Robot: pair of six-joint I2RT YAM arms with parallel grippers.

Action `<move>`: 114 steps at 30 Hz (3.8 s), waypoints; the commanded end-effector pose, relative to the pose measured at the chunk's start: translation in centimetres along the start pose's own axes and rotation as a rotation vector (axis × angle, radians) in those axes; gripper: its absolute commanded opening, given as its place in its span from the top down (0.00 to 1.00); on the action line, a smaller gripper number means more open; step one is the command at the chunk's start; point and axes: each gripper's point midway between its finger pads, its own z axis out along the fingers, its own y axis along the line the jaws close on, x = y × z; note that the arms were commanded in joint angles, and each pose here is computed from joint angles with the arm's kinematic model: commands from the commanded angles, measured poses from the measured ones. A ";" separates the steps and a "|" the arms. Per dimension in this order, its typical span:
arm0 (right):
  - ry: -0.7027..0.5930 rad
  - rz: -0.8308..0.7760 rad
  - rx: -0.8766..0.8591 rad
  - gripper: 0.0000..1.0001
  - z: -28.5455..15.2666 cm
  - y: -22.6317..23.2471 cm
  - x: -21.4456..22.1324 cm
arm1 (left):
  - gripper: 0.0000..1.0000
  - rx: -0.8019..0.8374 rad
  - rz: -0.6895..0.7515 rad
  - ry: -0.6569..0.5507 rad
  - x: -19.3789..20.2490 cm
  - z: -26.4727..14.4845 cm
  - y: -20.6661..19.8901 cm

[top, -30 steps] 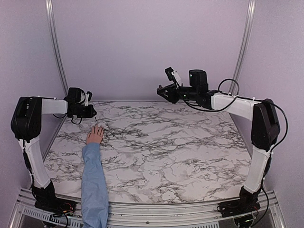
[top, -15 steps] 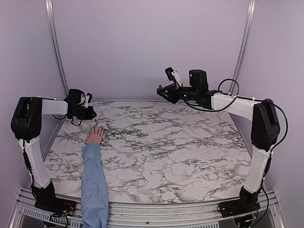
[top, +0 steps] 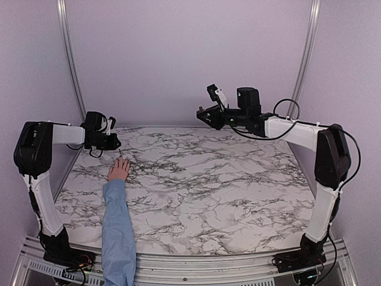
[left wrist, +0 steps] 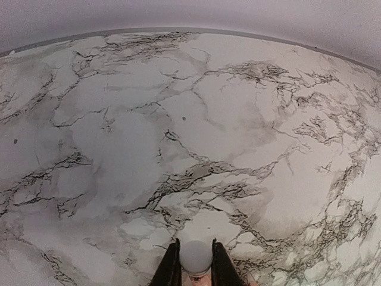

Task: Paint the nails
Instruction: Paint the nail polish on the nail.

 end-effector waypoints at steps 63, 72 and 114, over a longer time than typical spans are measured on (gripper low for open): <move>-0.048 -0.018 0.008 1.00 -0.6 -0.2 -2.1 | 1.00 -0.035 0.003 0.048 1.0 1.8 0.8; -0.048 -0.019 0.008 1.00 -0.5 -0.3 -2.2 | 1.00 -0.027 -0.001 0.046 0.7 2.1 0.7; -0.058 -0.022 -0.002 1.00 -1.5 0.2 -2.3 | 1.00 -0.020 0.031 -0.009 -1.5 -1.6 -0.8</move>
